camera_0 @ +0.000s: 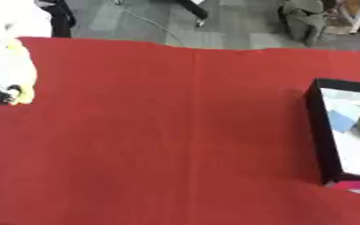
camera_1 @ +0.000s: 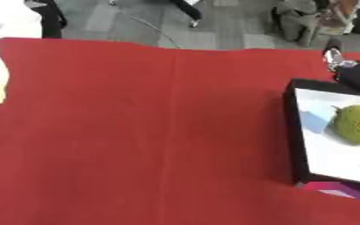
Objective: Pick up the objects with one hand, pass them to the other hand, and then place them into the box on the other side of the table.
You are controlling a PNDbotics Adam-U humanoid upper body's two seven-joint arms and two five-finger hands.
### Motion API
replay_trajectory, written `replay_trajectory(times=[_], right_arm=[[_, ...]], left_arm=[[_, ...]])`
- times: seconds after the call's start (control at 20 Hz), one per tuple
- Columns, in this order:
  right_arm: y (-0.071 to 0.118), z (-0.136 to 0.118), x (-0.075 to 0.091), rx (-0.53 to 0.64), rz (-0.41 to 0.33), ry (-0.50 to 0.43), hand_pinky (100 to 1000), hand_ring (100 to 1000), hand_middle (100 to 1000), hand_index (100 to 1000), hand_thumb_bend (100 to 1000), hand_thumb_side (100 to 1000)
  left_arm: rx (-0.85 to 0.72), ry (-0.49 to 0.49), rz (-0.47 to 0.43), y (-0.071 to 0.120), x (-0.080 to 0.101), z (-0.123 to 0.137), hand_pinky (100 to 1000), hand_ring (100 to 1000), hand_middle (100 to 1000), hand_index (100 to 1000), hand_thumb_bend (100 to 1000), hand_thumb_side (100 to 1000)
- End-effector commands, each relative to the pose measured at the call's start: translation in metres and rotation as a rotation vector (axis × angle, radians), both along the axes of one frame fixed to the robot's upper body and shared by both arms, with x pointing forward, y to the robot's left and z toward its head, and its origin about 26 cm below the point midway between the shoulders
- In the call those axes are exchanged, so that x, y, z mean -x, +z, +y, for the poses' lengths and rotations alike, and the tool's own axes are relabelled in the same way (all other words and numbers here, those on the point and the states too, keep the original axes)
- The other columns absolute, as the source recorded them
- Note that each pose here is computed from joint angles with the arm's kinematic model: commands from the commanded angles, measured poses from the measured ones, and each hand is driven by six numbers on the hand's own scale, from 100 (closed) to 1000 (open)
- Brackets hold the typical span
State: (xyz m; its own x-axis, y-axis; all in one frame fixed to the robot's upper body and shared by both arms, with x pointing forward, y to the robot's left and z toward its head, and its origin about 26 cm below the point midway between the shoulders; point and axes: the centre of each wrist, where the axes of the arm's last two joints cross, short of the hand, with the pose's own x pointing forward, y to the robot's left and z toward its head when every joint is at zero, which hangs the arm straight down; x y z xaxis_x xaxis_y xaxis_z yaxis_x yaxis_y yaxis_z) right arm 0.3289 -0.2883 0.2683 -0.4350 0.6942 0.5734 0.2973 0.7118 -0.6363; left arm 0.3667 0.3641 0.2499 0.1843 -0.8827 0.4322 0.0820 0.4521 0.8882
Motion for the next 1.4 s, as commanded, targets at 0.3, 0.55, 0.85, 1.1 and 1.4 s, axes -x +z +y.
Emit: replay_trajectory(times=[0.3,0.55,0.85,1.1,1.4], right_arm=[[0.026,0.064,0.008,0.113,-0.064,0.299,981,1000,970,1000,100,458],[0.023,0.113,0.006,0.202,-0.012,0.466,994,1000,1000,1000,100,503],[0.015,0.159,0.007,0.298,0.021,0.600,1000,1000,1000,1000,100,520],[0.011,0.183,0.008,0.374,0.028,0.665,1000,1000,1000,1000,100,499],[0.013,0.202,0.009,0.465,0.033,0.713,1000,1000,1000,1000,100,501]], left_arm=[[-0.087,-0.249,-0.225,0.015,0.020,-0.074,675,535,445,484,100,353],[-0.149,-0.341,-0.297,0.009,0.033,-0.104,663,530,443,484,100,346],[-0.198,-0.433,-0.396,-0.005,0.041,-0.126,637,502,435,480,100,362],[-0.159,-0.488,-0.473,-0.014,0.044,-0.138,615,485,423,482,100,404],[-0.112,-0.548,-0.527,-0.027,0.044,-0.145,617,485,422,480,100,404]])
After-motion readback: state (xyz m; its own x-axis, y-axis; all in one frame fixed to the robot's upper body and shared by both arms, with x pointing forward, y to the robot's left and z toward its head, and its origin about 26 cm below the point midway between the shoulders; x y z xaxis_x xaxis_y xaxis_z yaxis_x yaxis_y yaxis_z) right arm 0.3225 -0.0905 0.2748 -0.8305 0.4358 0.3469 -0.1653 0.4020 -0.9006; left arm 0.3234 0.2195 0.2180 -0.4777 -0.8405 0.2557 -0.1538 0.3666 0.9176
